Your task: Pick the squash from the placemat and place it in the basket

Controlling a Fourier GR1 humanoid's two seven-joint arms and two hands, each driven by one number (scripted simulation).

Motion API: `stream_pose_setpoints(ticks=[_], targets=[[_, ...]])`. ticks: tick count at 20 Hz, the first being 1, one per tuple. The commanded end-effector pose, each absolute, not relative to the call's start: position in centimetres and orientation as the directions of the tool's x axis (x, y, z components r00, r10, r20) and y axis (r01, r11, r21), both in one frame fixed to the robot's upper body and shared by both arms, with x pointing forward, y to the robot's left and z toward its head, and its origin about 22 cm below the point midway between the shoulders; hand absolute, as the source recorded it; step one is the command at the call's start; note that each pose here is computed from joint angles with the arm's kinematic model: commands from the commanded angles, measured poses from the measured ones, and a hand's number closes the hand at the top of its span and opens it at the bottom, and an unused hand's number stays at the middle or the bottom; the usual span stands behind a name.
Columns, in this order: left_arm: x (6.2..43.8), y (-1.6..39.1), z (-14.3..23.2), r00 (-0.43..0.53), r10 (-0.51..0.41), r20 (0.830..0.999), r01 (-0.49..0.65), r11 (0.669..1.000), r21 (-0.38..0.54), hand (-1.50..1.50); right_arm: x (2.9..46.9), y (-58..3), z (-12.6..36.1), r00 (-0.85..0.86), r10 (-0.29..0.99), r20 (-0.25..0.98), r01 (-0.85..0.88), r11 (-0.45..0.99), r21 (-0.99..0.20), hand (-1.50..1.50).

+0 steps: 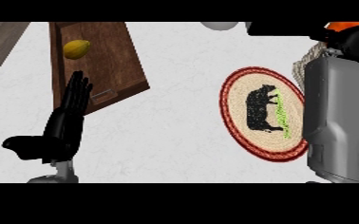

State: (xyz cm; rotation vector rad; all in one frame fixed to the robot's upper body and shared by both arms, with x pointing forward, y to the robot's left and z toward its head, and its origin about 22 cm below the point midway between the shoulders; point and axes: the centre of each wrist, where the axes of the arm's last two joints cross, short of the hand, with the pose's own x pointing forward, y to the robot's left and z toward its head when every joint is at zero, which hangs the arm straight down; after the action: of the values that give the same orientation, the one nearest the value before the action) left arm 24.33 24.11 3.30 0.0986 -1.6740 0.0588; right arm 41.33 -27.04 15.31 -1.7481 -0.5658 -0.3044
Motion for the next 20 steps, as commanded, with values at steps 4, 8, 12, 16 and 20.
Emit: stream_pose_setpoints(ticks=[4, 8, 12, 16, 20], targets=[[25.3, 25.8, 3.4, -0.1, -0.031, 0.995, -0.1, 0.995, 0.021, 0.0, 39.2, -30.6, 12.2, 0.882, 0.056, 0.468, 0.472, -0.132, -0.872, 1.5], [24.6, 24.5, 2.2, -0.102, -0.026, 0.994, -0.095, 0.995, 0.016, 0.0, 38.2, -30.8, 12.1, 0.856, 0.064, 0.512, 0.516, -0.134, -0.846, 1.5], [23.3, 23.3, 3.7, -0.108, -0.04, 0.993, -0.091, 0.995, 0.03, 0.0, 36.7, -32.2, 9.3, 0.855, 0.021, 0.519, 0.516, -0.138, -0.845, 1.5], [23.5, 24.2, 2.9, -0.101, -0.044, 0.994, -0.096, 0.995, 0.035, 0.0, 35.7, -31.9, 9.2, 0.859, -0.004, 0.512, 0.505, -0.16, -0.848, 1.5], [24.2, 23.9, 1.3, -0.095, -0.018, 0.995, -0.096, 0.995, 0.009, 0.0, 34.3, -33.9, 8.6, 0.827, -0.062, 0.558, 0.545, -0.15, -0.825, 1.5]])
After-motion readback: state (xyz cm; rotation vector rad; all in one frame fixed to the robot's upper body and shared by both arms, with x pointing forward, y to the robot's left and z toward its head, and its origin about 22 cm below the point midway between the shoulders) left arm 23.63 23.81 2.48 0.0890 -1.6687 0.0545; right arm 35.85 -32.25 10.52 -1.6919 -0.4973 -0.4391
